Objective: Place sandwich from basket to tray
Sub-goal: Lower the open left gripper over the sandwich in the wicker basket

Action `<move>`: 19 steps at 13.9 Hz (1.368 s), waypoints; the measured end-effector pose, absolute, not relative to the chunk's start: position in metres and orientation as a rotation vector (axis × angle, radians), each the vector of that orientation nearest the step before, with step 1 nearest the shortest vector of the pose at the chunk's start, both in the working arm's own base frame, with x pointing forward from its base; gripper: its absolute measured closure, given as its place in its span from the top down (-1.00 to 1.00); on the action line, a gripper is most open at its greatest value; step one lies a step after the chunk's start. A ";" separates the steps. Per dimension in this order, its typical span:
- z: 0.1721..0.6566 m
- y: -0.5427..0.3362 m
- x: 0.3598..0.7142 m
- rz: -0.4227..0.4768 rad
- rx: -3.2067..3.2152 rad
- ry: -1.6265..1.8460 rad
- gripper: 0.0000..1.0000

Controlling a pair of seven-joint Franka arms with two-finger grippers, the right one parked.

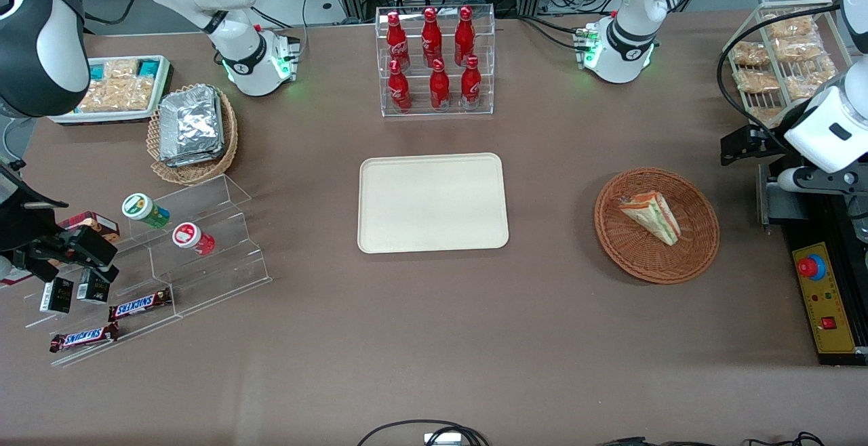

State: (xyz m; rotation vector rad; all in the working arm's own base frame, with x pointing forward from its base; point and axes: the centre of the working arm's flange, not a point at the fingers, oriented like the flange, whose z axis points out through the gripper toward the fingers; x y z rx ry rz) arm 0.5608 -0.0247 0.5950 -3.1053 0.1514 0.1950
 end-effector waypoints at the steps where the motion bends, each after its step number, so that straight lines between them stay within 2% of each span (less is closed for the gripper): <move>1: 0.595 -0.024 0.561 0.194 -3.104 0.150 1.00; 8: 0.579 -0.018 0.567 0.209 -3.101 0.123 1.00; 10: 0.545 -0.018 0.573 0.205 -3.099 0.070 1.00; 13: 0.468 -0.019 0.569 0.200 -3.096 -0.021 1.00; 16: 0.396 -0.022 0.544 0.166 -3.074 -0.188 1.00; 19: 0.360 -0.023 0.518 0.168 -3.032 -0.365 1.00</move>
